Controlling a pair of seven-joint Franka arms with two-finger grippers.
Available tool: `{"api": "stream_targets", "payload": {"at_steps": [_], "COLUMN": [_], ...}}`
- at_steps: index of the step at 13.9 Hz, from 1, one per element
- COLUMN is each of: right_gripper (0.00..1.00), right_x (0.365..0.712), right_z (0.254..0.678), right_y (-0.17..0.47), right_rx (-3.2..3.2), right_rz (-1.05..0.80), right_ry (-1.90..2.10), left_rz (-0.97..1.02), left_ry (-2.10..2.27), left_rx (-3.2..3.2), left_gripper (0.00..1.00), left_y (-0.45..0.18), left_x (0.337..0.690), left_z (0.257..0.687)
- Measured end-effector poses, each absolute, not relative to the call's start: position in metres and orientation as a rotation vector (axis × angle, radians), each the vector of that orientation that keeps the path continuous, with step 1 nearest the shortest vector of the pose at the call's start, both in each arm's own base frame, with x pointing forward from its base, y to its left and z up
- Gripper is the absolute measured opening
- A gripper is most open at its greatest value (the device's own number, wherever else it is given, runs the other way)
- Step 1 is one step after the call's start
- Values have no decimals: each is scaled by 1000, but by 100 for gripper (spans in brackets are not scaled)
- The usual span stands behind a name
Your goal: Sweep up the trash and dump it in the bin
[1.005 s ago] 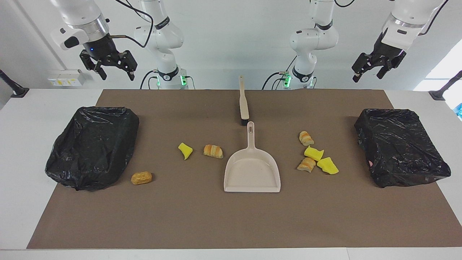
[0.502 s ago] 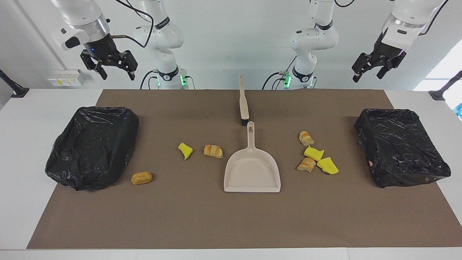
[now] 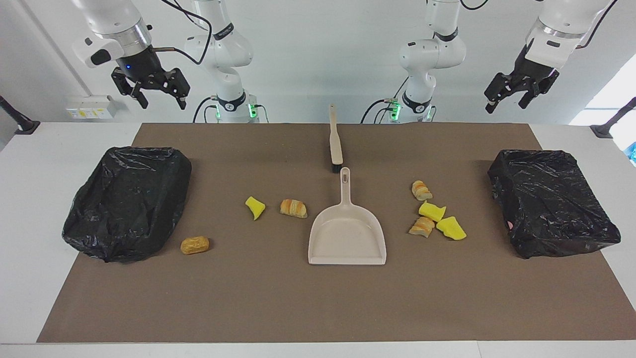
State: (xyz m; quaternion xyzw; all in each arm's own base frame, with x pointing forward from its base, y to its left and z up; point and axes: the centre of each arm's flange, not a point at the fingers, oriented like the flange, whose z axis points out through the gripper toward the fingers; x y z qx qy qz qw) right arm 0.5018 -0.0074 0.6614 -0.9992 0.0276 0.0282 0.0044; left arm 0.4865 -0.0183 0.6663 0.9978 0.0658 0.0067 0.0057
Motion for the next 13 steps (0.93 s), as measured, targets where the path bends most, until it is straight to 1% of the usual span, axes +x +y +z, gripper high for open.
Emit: {"api": "stream_targets", "payload": {"at_steps": [8,10,13], "right_gripper": [100,100,100], "right_x": [505,512,528], "right_z": [650,640,624], "right_y": [10,26,70], "right_rx": [-3133,-3135,-3131], "right_rz": [137,157,108], "right_ry": [36,-11,-48], "left_rz": [21,21,21], "left_ry": [206,206,206], "left_rx": [3123,3123,3123], "left_gripper": [100,100,100], "left_y": [-18,-18,-18], "left_x": [486,486,486], "left_z": [666,666,666]}}
